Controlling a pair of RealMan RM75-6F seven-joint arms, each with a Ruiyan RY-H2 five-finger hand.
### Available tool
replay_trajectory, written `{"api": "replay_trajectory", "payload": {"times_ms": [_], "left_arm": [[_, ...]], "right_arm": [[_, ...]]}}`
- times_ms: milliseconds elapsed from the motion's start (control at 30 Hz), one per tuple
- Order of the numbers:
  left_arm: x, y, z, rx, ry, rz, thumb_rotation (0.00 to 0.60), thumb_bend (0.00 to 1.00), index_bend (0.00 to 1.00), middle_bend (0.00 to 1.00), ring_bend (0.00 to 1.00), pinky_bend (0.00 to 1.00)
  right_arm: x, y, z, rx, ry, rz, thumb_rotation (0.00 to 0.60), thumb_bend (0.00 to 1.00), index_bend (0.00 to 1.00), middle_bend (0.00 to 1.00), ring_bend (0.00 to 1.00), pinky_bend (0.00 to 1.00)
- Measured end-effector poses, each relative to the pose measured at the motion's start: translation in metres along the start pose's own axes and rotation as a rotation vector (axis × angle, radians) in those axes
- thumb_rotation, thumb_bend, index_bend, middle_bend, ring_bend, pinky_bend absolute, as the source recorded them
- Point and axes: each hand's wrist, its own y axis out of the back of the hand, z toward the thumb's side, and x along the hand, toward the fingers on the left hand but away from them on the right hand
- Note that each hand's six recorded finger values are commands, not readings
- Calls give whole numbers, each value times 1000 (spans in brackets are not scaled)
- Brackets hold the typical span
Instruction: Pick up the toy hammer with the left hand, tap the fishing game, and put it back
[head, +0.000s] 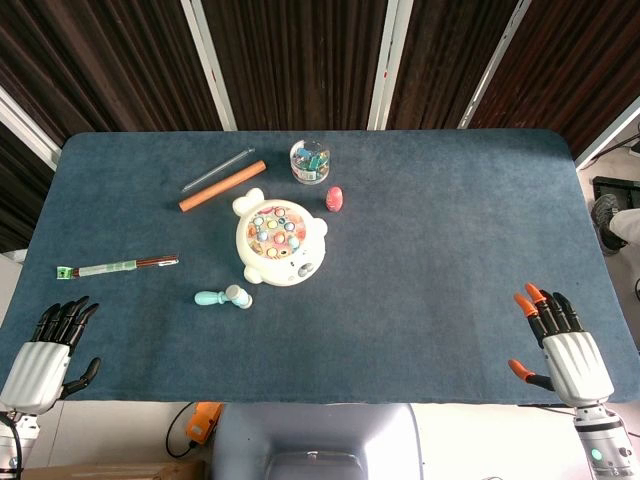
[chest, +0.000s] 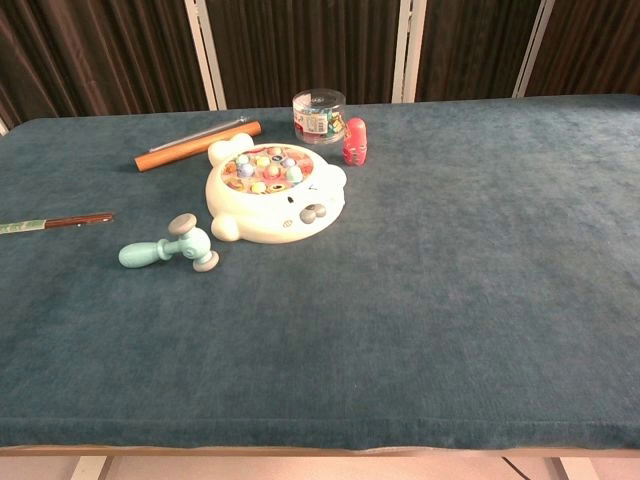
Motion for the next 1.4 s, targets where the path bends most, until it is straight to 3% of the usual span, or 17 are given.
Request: {"api": "replay_trajectory", "payload": {"times_ms": [300,533,833,1400], "left_arm": [[18,-15,14,-108,-61,-26,600,347,26,0,0,0],[68,-44,30,-236,-120,-29,600,360,34,0,0,0],[118,-84,57,-298,-113,-141,600,373,92,8,0,32],[159,-126,86,-318,-71,-167,600,380,291,164,109,77]], "right_arm": [[2,-3,2,-5,15,22,600,326,0,0,0,0],[1,-2,1,-19,16,25,600,327,0,0,0,0],[-4,-7,3,-19,19,51,600,327,0,0,0,0],[-3,-1,0,-38,19,42,600,327,0,0,0,0]]}}
